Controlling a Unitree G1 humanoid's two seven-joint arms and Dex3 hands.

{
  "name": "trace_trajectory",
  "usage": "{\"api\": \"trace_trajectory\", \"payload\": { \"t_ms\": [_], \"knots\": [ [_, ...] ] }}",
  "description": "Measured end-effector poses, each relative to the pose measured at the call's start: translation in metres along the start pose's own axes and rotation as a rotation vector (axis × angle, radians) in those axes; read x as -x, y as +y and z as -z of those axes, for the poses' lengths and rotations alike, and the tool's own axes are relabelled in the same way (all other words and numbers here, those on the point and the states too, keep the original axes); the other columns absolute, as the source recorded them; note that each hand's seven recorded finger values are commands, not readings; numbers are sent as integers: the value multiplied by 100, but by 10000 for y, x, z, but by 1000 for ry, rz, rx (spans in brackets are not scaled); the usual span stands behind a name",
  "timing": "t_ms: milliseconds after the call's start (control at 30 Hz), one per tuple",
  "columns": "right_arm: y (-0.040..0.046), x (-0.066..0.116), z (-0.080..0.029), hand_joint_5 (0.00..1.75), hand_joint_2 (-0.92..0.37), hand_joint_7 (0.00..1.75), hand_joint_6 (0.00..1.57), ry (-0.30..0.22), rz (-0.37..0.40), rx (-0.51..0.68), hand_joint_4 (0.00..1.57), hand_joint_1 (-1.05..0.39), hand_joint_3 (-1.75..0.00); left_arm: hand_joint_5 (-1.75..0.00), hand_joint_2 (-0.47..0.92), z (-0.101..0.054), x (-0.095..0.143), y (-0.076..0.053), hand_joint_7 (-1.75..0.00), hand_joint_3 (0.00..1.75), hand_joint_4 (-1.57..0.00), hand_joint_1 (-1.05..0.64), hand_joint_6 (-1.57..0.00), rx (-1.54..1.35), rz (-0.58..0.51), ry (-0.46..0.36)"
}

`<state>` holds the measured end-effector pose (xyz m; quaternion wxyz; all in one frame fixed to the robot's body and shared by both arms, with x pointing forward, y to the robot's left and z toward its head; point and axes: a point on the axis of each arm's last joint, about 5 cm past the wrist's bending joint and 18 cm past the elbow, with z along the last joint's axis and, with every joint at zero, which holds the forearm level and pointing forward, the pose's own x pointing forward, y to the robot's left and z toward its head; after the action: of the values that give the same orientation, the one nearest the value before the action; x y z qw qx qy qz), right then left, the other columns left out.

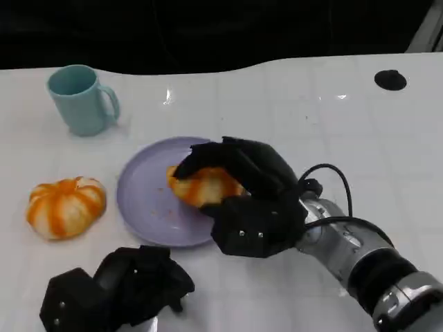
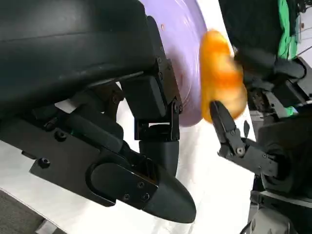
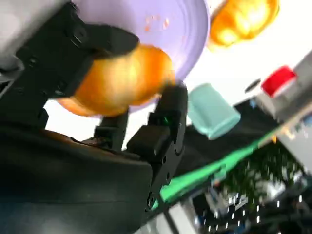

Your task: Grasp the bread from the table and place it into the plate.

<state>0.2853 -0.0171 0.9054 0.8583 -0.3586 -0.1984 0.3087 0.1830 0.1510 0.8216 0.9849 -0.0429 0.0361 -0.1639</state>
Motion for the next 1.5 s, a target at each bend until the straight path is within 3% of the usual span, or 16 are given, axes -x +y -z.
{"api": "trace_trajectory", "payload": {
  "t_ms": [167,467,633,800,967,1100,1200,1233,1300,1400,1500],
  "knots": [
    [-82,1,-4,9,-92,0,13,-8,-51,30,0,-67,-19,-153,86,-4,-2,-3,-77,1,-89,-105,-129,-11,4,-1],
    [-155,192,38,10,-92,1,13,-48,-71,11,2,-65,-18,-152,85,-2,-1,-10,-77,0,-88,-105,-130,-7,4,-1],
    [-196,419,120,14,-92,2,15,-61,-31,0,6,-63,-16,-152,84,-1,1,-11,-76,0,-89,-104,-130,-3,1,-1],
    [-218,644,171,28,-92,10,34,-85,50,2,25,-54,-12,-151,85,0,-3,-27,-76,0,-89,-104,-130,-1,5,-1],
    [-157,948,283,40,-92,13,48,-85,184,-19,36,-45,-11,-152,85,1,-2,-30,-76,0,-89,-103,-129,-2,6,-1],
    [-132,1142,345,47,-92,16,54,-91,240,-35,42,-39,-14,-151,84,3,-1,-38,-76,0,-89,-103,-129,2,6,1],
    [-133,1245,382,89,-88,26,72,-90,267,-45,52,-30,-19,-151,84,2,-7,-48,-76,0,-89,-103,-130,4,8,3],
    [-134,1285,396,97,-82,37,75,-88,288,-54,58,-28,-32,-151,84,2,-9,-52,-75,0,-89,-103,-130,5,9,3],
    [-133,1356,421,119,-59,72,74,-86,332,-76,69,-25,-80,-151,84,-2,-11,-52,-74,0,-89,-102,-130,5,9,4],
    [-122,1471,470,145,-52,98,75,-51,367,-107,70,-24,-102,-151,84,-4,-11,-52,-74,0,-89,-102,-131,7,8,5],
    [-110,1584,516,167,-52,120,74,-10,362,-112,68,-23,-112,-151,84,-6,-12,-51,-73,0,-89,-103,-131,7,8,7]
  ]
}}
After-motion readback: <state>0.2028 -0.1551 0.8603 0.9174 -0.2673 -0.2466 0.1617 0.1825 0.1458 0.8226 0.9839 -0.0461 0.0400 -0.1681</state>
